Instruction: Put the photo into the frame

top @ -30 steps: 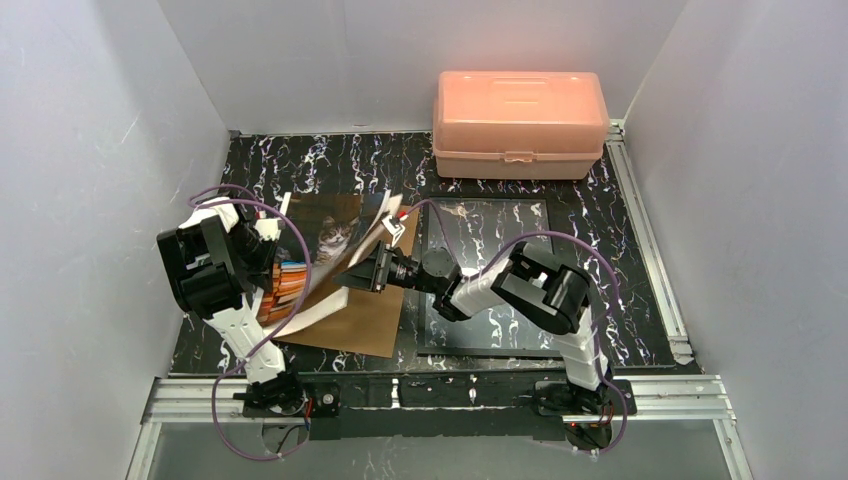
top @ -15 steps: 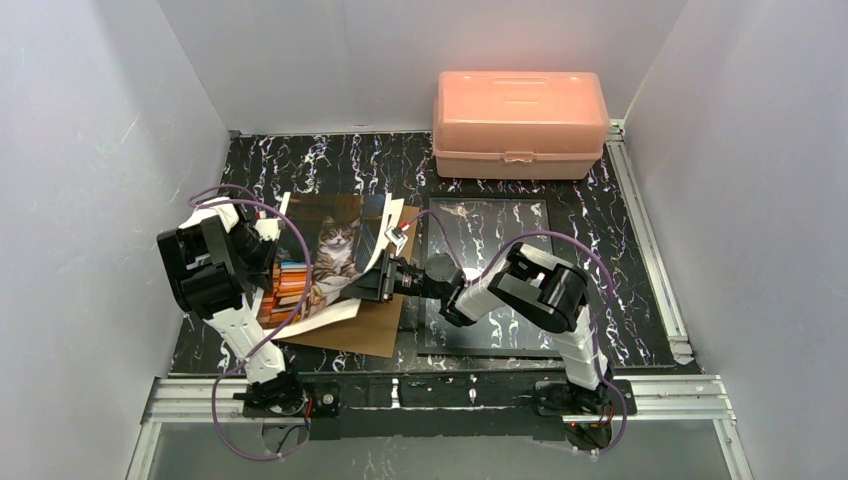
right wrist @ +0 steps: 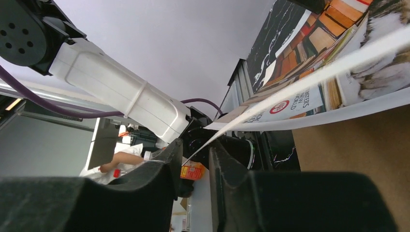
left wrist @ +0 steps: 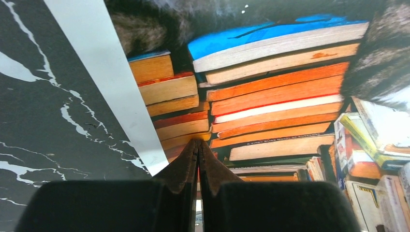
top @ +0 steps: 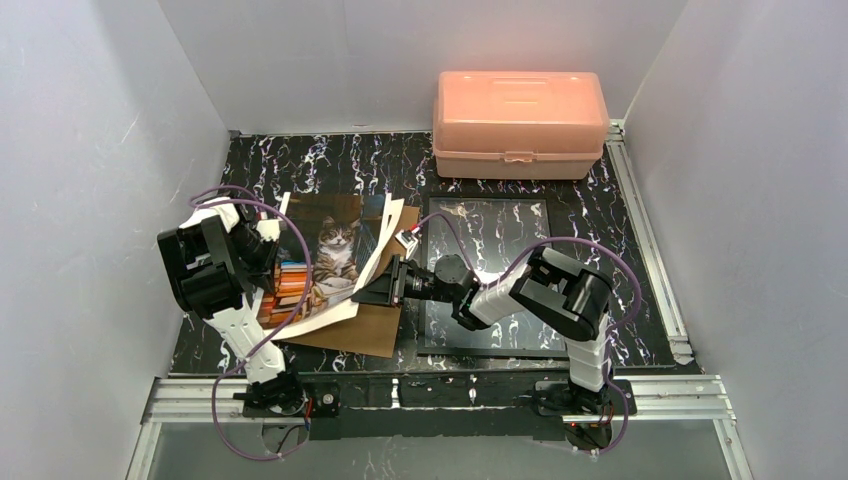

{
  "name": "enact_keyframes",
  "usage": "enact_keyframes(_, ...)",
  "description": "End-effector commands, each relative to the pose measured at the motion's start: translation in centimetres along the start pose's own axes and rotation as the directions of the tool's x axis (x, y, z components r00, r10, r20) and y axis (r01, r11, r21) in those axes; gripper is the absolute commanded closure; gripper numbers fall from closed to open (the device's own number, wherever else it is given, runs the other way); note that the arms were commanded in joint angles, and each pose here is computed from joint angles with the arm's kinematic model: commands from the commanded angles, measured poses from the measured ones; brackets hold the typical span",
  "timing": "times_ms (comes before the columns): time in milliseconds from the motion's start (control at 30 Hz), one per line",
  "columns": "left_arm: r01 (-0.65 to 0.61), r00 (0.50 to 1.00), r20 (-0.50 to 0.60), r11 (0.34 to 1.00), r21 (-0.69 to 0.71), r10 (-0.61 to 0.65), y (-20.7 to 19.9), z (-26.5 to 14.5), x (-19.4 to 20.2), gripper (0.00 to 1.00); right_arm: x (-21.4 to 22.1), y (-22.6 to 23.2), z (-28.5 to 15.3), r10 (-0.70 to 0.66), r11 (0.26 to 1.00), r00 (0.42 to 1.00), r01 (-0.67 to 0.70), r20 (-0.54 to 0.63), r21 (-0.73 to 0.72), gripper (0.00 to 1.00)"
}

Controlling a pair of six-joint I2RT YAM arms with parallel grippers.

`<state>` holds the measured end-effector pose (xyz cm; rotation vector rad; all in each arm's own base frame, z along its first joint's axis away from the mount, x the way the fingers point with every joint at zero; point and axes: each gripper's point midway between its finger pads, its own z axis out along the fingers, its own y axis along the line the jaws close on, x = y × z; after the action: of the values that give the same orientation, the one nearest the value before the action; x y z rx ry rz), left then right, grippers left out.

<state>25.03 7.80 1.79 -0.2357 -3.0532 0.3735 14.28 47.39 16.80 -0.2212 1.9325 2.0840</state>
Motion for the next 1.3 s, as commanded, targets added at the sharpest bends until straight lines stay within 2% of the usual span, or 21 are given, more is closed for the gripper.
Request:
enact_keyframes(0,-0.001,1.0,-0.014,0.996,0.085,0.002,-2.0,0.5,0.3,1.0,-0.4,1.4,-0.1,-0.034,0.999,0.999,0.034,0.007,-0.017,0.7)
enact_keyframes(67,-0.001,1.0,-0.015,0.996,0.087,0.003,-2.1,0.4,0.3,1.0,-0.2,1.3,-0.2,-0.032,0.999,0.999,0.032,-0.004,-0.007,0.75)
enact_keyframes(200,-0.002,1.0,-0.006,0.996,0.092,0.003,-2.4,-0.2,0.3,1.0,0.1,1.4,-0.5,-0.025,1.0,0.999,0.025,-0.022,0.011,0.78)
enact_keyframes(433,0.0,0.997,0.075,0.989,0.151,-0.011,-4.6,-4.6,-1.2,1.0,-0.6,4.6,-0.7,-0.1,0.99,0.992,0.106,-0.077,0.088,0.83)
enact_keyframes(633,-0.006,0.997,0.073,0.991,0.133,-0.003,-4.5,-5.2,-0.9,0.99,-3.4,9.6,-1.0,-0.272,0.93,0.954,0.294,-0.125,0.22,0.86)
enact_keyframes(800,-0.004,0.996,0.085,0.991,0.136,-0.008,-4.7,-5.4,-1.0,0.99,-4.2,11.9,-2.9,-0.313,0.88,0.934,0.354,-0.174,0.315,0.85)
enact_keyframes(1067,-0.013,0.995,0.103,0.989,0.145,-0.002,-5.1,-5.8,-1.0,0.98,-3.5,10.5,-5.7,-0.314,0.809,0.909,0.407,-0.273,0.423,0.85)
enact_keyframes(1200,-0.014,0.99,0.139,0.982,0.188,-0.012,-6.3,-7.2,-1.5,0.96,-4.2,10.2,-5.0,-0.35,0.78,0.886,0.456,-0.305,0.429,0.86)
enact_keyframes(1267,-0.016,0.986,0.165,0.976,0.216,-0.021,-7.0,-8.3,-2.0,0.95,-5.4,11.5,-4.0,-0.392,0.763,0.867,0.493,-0.308,0.417,0.86)
